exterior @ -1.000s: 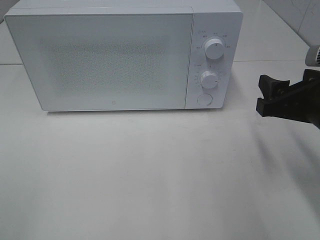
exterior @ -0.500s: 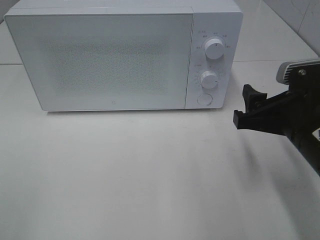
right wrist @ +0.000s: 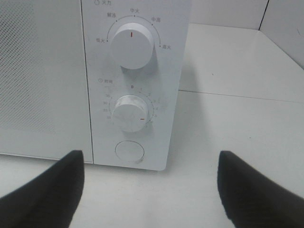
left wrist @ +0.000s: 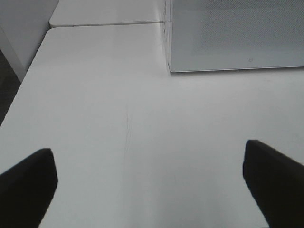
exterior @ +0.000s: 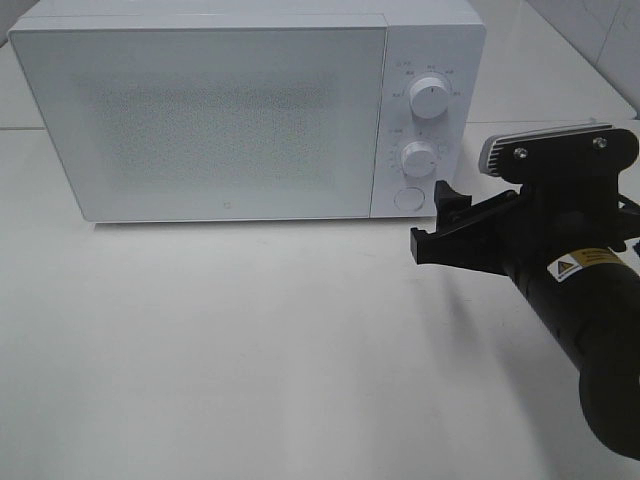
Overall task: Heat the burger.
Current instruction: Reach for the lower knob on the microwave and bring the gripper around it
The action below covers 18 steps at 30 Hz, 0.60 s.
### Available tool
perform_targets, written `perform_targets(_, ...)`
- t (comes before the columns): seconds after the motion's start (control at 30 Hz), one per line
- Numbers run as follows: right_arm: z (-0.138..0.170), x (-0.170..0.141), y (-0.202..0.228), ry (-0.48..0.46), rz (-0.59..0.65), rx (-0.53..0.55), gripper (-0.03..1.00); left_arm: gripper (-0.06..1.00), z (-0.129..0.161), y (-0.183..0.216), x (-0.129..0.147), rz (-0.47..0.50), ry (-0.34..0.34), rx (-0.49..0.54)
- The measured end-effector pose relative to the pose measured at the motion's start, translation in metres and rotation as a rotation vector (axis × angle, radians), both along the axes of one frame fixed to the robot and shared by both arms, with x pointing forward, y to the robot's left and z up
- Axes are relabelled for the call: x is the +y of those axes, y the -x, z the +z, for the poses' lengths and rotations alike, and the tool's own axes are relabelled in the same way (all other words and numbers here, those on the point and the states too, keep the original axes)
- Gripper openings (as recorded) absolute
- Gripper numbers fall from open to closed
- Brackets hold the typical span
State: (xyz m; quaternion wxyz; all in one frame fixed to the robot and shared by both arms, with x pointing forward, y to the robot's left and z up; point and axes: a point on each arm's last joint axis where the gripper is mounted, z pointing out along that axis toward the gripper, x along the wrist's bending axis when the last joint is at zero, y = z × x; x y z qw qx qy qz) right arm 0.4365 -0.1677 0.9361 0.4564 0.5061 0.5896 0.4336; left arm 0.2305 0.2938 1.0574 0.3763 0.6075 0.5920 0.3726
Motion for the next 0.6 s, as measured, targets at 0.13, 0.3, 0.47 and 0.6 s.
perform_targets(0.13, 0.0, 0.0, 0.0, -0.001, -0.004, 0.001, 0.75, 0.99, 0.0, 0.0, 0.0, 0.0, 0.0, 0.0)
perform_targets(0.3, 0.0, 0.0, 0.0, -0.015, -0.007, 0.001, 0.74, 0.99, 0.0, 0.0, 0.0, 0.0, 0.0, 0.0)
perform_targets(0.47, -0.006, 0.004, -0.007, -0.047, -0.022, 0.012, 0.74, 0.99, 0.0, 0.0, 0.0, 0.0, 0.0, 0.0)
perform_targets(0.6, -0.011, 0.011, -0.017, -0.05, -0.022, 0.014, 0.74, 0.99, 0.0, 0.0, 0.0, 0.0, 0.0, 0.0)
